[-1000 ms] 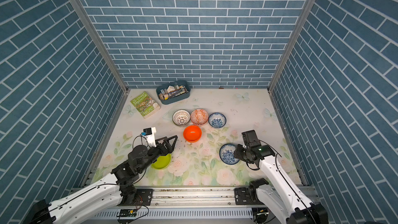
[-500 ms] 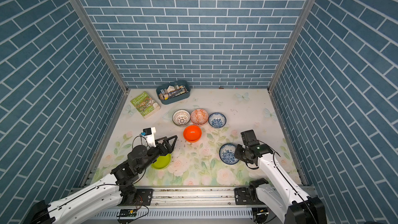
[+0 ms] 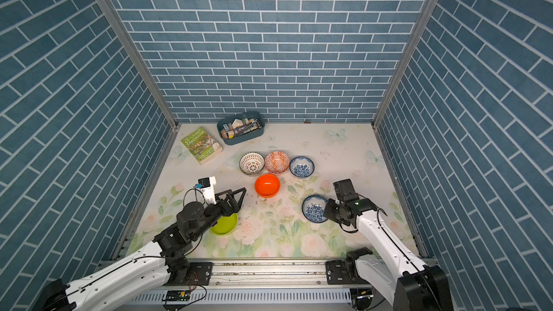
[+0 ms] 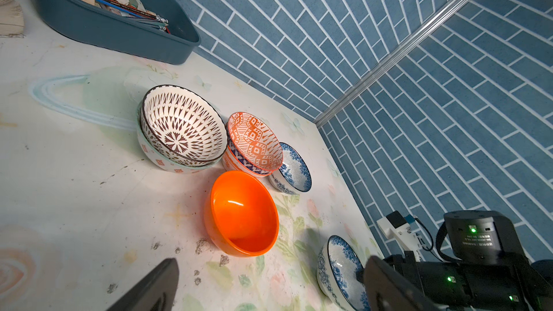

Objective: Stack the bowls
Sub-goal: Pick up the bowl from the center of the board.

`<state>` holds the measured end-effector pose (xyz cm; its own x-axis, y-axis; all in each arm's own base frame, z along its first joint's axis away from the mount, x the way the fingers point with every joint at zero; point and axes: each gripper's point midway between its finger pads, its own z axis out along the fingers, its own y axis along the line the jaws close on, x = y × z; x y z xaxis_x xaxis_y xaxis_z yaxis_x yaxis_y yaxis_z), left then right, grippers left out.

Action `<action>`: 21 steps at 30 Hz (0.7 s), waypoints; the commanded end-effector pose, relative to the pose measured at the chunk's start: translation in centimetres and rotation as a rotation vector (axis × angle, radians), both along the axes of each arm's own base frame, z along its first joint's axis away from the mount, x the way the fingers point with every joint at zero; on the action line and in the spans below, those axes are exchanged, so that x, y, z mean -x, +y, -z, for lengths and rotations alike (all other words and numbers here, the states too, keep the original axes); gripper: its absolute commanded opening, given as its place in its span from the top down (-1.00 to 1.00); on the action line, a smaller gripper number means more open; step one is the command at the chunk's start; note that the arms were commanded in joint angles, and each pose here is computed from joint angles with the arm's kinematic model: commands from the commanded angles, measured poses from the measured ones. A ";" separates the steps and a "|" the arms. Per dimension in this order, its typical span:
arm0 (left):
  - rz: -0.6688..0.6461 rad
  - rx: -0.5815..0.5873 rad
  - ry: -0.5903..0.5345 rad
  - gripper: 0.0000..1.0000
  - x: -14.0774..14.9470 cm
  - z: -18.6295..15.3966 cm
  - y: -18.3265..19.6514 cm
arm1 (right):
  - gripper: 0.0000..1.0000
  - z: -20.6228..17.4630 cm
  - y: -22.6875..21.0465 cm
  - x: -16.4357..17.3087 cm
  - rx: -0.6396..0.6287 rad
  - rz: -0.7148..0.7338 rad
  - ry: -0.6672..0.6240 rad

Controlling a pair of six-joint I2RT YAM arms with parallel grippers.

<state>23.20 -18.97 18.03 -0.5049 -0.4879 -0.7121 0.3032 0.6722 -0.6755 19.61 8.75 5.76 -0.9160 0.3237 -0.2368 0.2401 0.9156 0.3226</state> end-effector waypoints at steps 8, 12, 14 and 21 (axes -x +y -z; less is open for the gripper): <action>0.004 -0.012 -0.007 -1.00 0.0 0.3 0.2 | 1.00 -6.0 0.9 -4.0 -0.017 0.001 -0.124; 0.003 -0.013 -0.006 -1.00 0.0 0.4 0.2 | 1.00 -8.7 1.9 -7.0 -0.032 -0.010 -0.179; 0.004 -0.013 -0.006 -1.00 0.0 0.3 0.1 | 1.00 -10.0 2.4 -8.7 -0.034 -0.018 -0.209; 0.001 -0.018 -0.003 -1.00 -0.1 0.5 0.1 | 1.00 -11.9 4.4 -14.3 -0.040 -0.043 -0.254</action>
